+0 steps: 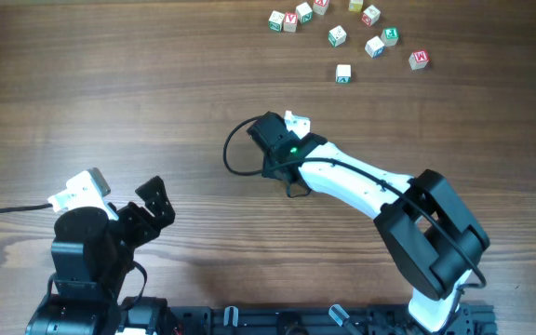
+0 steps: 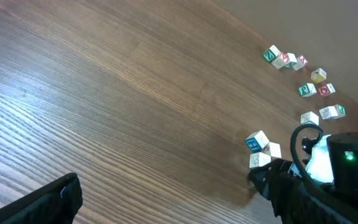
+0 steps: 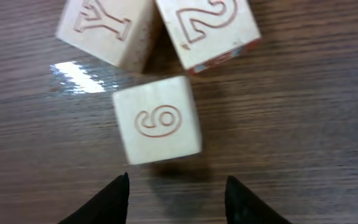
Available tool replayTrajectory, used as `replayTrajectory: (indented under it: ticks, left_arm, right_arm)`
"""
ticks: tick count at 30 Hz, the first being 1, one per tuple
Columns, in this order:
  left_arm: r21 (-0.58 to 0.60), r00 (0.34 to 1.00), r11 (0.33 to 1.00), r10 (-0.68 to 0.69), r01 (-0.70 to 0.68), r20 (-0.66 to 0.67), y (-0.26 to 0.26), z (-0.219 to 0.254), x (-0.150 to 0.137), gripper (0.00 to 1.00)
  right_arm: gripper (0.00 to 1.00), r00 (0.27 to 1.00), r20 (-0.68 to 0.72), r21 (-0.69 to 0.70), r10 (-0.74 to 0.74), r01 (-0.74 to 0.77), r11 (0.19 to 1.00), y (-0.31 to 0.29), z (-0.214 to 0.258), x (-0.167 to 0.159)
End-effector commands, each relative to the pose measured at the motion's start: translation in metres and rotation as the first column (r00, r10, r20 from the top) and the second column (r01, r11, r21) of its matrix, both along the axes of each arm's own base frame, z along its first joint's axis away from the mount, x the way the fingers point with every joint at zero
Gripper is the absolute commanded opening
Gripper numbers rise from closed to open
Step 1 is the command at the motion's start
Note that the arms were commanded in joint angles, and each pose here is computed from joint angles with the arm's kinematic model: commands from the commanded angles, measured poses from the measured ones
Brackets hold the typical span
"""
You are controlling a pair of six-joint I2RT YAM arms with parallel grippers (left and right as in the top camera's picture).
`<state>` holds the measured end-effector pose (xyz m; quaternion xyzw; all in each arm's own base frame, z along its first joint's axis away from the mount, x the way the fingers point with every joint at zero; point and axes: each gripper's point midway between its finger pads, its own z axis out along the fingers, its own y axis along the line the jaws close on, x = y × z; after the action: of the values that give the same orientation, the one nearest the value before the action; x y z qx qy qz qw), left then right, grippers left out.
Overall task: Form a circle
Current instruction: 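Open the right gripper to release the '9' block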
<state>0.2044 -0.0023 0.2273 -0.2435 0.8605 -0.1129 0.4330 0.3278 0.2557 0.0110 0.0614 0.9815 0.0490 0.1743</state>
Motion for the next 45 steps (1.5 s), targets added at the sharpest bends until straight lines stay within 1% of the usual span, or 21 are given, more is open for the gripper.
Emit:
replayTrajectory:
  ticks: [1,4,8,9,11,14,16,29,45]
  left_arm:
    - [-0.002,1.000,1.000,0.014,-0.014,-0.005,0.002,-0.003,-0.001,1.00]
    - [-0.002,1.000,1.000,0.014,-0.014,-0.005,0.002,-0.003,-0.001,1.00]
    - [-0.002,1.000,1.000,0.014,-0.014,-0.005,0.002,-0.003,-0.001,1.00]
    - [-0.002,1.000,1.000,0.014,-0.014,-0.005,0.002,-0.003,-0.001,1.00]
    - [-0.002,1.000,1.000,0.014,-0.014,-0.005,0.002,-0.003,-0.001,1.00]
    - [-0.002,1.000,1.000,0.014,-0.014,-0.005,0.002,-0.003,-0.001,1.00]
    - [-0.002,1.000,1.000,0.014,-0.014,-0.005,0.002,-0.003,-0.001,1.00]
    - [-0.002,1.000,1.000,0.014,-0.014,-0.005,0.002,-0.003,-0.001,1.00]
    - [-0.002,1.000,1.000,0.014,-0.014,-0.005,0.002,-0.003,-0.001,1.00]
  right_arm:
    - [0.39,0.999,0.031,0.065,0.019,-0.021,0.998,0.018,0.020,0.003]
    - [0.25,0.999,0.032,0.060,0.020,-0.022,0.998,0.017,0.020,0.002]
    - [0.19,0.999,0.042,0.040,0.022,-0.023,0.999,0.014,0.019,0.004]
    - [0.15,0.999,0.043,0.036,0.032,-0.033,0.999,0.014,0.018,0.004]
    - [0.11,0.999,0.046,0.019,0.030,-0.031,0.999,0.011,0.017,0.004]
    - [0.08,0.998,0.050,-0.003,-0.023,0.023,1.000,0.004,0.012,0.006]
    - [0.05,0.998,0.051,-0.006,-0.034,0.034,0.999,0.004,0.009,0.007]
    - [0.04,0.996,0.079,0.017,-0.047,0.046,0.999,0.009,0.005,0.017]
    - [0.05,0.995,0.087,0.024,-0.043,0.041,0.999,0.011,0.003,0.021]
